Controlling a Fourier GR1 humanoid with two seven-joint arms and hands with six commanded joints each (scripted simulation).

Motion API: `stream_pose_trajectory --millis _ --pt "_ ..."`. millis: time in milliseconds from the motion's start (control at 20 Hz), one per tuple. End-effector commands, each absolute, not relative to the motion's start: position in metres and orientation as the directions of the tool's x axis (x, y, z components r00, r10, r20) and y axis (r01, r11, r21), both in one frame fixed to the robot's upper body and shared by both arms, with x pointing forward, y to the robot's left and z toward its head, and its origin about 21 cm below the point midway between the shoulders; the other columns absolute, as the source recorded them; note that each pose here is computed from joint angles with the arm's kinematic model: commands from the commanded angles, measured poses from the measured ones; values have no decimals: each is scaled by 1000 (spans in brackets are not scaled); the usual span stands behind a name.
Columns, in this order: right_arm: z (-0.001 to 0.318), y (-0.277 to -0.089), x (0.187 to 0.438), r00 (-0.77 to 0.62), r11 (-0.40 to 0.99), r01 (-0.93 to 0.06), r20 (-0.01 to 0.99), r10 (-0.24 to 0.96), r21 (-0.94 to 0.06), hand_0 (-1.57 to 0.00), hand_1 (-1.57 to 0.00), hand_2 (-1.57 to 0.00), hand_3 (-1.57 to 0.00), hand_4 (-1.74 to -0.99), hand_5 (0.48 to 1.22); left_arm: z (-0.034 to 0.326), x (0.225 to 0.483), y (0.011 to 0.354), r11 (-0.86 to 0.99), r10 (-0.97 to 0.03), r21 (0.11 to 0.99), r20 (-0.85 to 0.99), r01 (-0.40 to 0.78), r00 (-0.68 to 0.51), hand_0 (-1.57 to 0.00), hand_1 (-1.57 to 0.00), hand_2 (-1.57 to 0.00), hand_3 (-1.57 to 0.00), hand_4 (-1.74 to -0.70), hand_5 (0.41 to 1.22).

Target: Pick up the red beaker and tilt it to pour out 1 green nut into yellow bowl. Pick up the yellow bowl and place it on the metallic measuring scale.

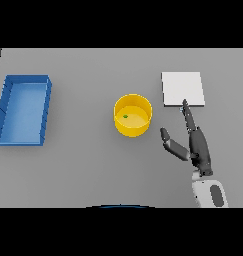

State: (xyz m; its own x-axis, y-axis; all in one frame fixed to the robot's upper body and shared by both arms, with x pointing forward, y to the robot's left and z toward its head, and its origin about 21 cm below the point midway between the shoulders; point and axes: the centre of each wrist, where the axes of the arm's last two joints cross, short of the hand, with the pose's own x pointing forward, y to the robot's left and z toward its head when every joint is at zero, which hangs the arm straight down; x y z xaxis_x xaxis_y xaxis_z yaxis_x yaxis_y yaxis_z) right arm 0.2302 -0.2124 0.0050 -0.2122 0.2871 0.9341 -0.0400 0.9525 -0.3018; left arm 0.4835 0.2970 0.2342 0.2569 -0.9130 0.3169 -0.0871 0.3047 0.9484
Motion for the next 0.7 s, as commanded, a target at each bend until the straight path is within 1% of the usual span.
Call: stream_pose_trajectory --millis 0,100,150,200,250,350,400,500,650 --pt "5 -208 232 -199 953 -46 938 285 -299 1 1 1 1 -1053 651 224 481 305 358 -884 927 375 -110 281 -1571 -1571 -1571 -1452 -1741 1221" --pt "4 -209 233 -200 945 -41 929 310 -325 1 1 1 1 -1047 651 200 474 320 450 -813 883 468 -137 346 -1571 -1571 -1571 -1467 -1741 1221" --pt "4 -208 234 -201 941 -36 925 322 -336 1 1 1 1 -1048 651 188 470 323 488 -783 861 506 -147 363 -1571 -1571 -1571 -1470 -1741 1221" --pt "7 -213 232 -206 936 -28 918 338 -351 1 1 1 1 -1052 648 178 465 327 524 -755 834 549 -173 359 -1571 -1571 -1571 -1474 -1741 1221" --pt "9 -215 229 -220 933 -29 912 345 -360 1 1 1 1 -1054 648 175 461 330 546 -729 816 575 -191 371 -1571 -1571 -1571 -1476 -1741 1221" --pt "9 -212 232 -208 935 -35 918 339 -353 1 1 1 1 -1041 650 159 450 331 576 -692 791 607 -207 391 -1571 -1571 -1571 -1480 -1741 1221" --pt "10 -215 233 -203 935 -31 918 340 -353 1 1 1 1 -1035 650 149 443 332 595 -660 775 622 -213 422 -1571 -1571 -1571 -1464 -1741 1221" --pt "7 -214 234 -186 931 -35 918 352 -364 1 1 1 1 -1020 645 133 427 327 621 -638 752 649 -223 414 -1571 -1571 -1571 -1442 -1741 1221" --pt "2 -215 229 -196 936 -46 922 333 -348 1 1 1 1 -1015 646 117 408 323 650 -597 718 685 -247 418 -1571 -1571 -1571 -1455 -1741 1221"
